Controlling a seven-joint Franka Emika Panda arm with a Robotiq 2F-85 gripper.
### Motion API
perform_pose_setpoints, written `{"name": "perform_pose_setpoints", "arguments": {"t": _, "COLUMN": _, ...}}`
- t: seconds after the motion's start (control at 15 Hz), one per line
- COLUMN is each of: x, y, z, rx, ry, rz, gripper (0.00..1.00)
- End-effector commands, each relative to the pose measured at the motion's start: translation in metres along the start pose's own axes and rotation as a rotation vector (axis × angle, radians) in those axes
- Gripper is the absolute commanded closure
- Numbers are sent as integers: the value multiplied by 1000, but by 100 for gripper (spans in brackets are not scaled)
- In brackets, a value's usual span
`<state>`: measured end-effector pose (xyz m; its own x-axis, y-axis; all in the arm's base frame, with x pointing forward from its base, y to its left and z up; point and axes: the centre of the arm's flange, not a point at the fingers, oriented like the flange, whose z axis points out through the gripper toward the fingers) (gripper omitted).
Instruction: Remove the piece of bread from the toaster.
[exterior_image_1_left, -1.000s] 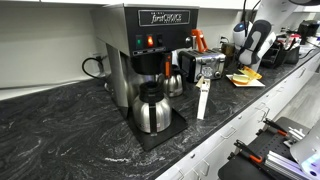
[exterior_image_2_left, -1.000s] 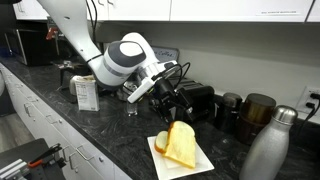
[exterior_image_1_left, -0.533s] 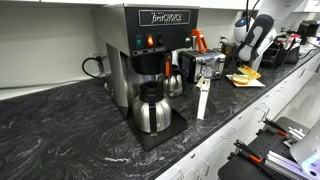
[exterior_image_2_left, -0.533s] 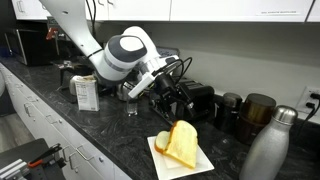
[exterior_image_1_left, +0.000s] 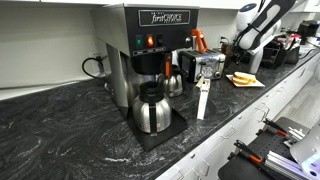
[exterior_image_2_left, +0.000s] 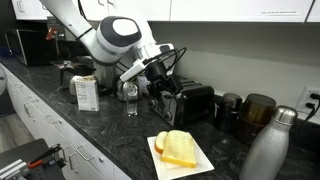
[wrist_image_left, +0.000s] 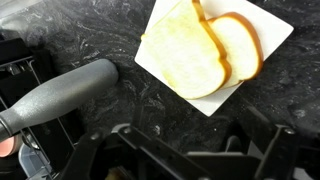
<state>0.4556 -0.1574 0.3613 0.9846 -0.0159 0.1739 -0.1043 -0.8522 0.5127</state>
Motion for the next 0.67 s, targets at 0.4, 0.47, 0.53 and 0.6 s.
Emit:
{"name": "perform_pose_setpoints", "arguments": {"t": 0.4, "x": 0, "y": 8, "z": -17, "rx": 59, "ry": 36, "rz": 33, "gripper": 0}}
{"name": "perform_pose_setpoints", "arguments": {"t": 0.47, "x": 0, "y": 8, "z": -17, "rx": 60, "ry": 36, "rz": 33, "gripper": 0}}
{"name": "perform_pose_setpoints", "arguments": {"t": 0.53, "x": 0, "y": 8, "z": -17, "rx": 60, "ry": 36, "rz": 34, "gripper": 0}}
{"name": "perform_pose_setpoints", "arguments": {"t": 0.6, "x": 0, "y": 8, "z": -17, "rx": 60, "ry": 36, "rz": 33, "gripper": 0}}
